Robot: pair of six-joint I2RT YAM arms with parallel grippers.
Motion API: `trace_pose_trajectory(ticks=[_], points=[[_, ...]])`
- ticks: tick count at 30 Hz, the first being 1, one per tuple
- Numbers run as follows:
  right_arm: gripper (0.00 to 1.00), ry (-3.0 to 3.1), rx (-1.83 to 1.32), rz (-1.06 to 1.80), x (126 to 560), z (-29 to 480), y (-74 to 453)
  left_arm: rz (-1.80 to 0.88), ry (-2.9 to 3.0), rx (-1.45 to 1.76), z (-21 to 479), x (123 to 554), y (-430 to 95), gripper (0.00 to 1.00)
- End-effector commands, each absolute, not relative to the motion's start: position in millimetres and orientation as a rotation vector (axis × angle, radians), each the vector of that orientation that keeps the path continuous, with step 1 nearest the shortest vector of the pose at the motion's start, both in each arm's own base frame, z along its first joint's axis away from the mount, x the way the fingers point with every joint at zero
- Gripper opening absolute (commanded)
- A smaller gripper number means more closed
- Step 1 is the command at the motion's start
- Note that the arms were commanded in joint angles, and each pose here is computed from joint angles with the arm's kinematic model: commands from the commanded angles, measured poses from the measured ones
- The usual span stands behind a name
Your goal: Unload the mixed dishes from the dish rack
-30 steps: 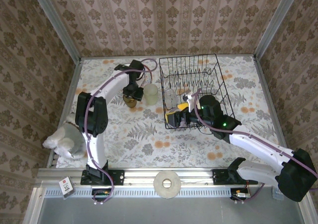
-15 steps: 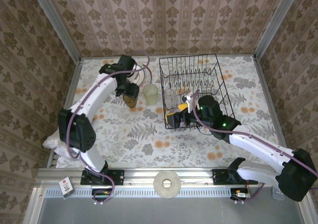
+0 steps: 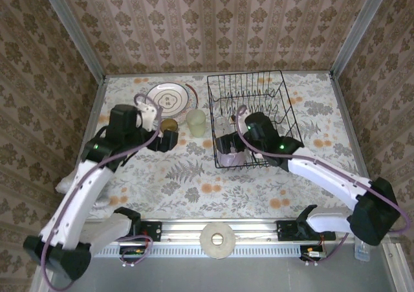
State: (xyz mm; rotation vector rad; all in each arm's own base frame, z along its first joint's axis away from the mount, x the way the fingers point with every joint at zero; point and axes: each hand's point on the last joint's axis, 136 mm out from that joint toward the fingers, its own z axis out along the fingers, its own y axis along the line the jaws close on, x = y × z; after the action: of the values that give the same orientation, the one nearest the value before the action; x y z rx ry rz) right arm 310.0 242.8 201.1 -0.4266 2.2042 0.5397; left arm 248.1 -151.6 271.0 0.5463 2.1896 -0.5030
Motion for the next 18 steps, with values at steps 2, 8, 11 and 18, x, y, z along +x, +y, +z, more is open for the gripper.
trace_pose_trajectory(ticks=[2, 8, 11, 18], points=[[1.0, 2.36, -0.261, 0.388, 336.9, 183.5, 219.6, -0.768, 1.988, 0.568, 296.2, 221.7, -173.2, 1.0], [0.97, 2.505, -0.174, 0.309, 374.7, 160.2, 222.5, -0.886, 1.892, 0.471, 290.6, 218.6, -172.9, 1.0], [0.95, 2.559, -0.165, 0.259, 389.6, 149.4, 225.3, -0.937, 1.898, 0.443, 289.6, 221.5, -170.5, 1.0], [0.95, 2.614, -0.134, 0.202, 415.5, 135.0, 231.6, -0.962, 1.885, 0.435, 290.3, 218.1, -166.9, 1.0]])
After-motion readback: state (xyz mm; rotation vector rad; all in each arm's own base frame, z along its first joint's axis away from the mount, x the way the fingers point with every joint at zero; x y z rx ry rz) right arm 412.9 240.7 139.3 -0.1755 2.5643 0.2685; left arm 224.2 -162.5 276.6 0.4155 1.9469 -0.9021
